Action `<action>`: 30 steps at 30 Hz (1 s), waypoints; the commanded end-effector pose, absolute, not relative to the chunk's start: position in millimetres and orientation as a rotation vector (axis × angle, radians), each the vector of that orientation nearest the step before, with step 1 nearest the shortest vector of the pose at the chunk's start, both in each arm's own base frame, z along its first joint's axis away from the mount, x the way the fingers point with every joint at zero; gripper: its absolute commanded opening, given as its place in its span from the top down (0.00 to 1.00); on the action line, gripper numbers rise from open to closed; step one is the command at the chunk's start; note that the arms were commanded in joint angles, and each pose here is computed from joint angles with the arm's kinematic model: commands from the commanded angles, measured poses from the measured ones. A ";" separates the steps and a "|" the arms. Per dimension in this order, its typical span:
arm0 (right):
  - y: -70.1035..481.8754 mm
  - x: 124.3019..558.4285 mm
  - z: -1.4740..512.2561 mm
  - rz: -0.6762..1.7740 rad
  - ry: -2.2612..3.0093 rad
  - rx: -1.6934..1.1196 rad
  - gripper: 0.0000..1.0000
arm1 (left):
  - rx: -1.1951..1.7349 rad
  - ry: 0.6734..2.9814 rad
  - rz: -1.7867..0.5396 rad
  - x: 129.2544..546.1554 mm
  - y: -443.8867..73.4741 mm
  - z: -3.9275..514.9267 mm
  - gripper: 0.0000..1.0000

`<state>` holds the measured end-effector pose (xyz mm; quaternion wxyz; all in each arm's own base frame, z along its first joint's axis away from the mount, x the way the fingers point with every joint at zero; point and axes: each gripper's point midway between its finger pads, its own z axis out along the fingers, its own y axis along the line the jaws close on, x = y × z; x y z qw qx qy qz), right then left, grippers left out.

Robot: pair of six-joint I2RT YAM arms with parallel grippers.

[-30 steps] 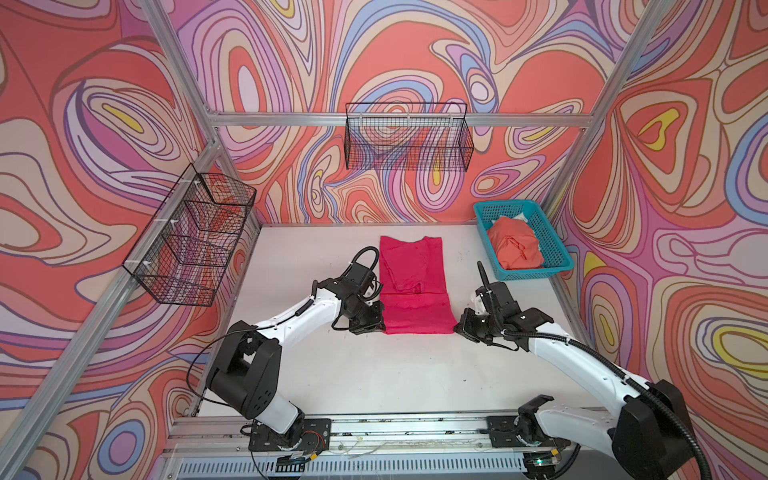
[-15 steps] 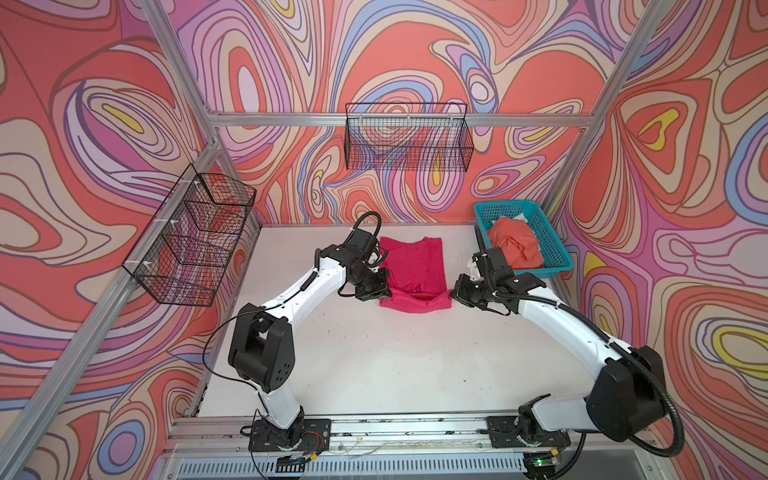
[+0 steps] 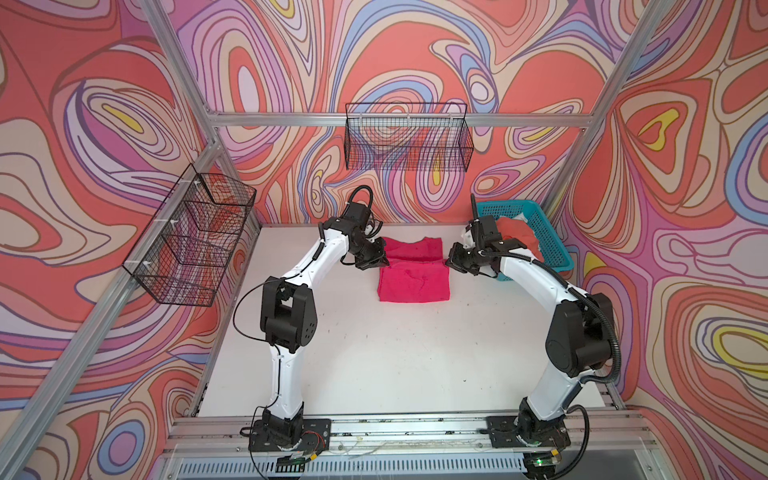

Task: Fold and stack the t-shirts

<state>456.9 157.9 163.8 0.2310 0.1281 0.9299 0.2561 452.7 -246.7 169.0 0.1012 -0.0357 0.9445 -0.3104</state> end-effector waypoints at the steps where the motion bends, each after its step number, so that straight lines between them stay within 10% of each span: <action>1: 159.4 475.7 164.6 0.726 2.557 0.312 1.00 | -0.082 2.822 -0.929 459.0 -243.8 167.6 1.00; 30: 151.6 555.2 167.1 0.784 2.409 0.374 1.00 | -0.162 2.590 -1.081 553.2 -254.4 160.9 1.00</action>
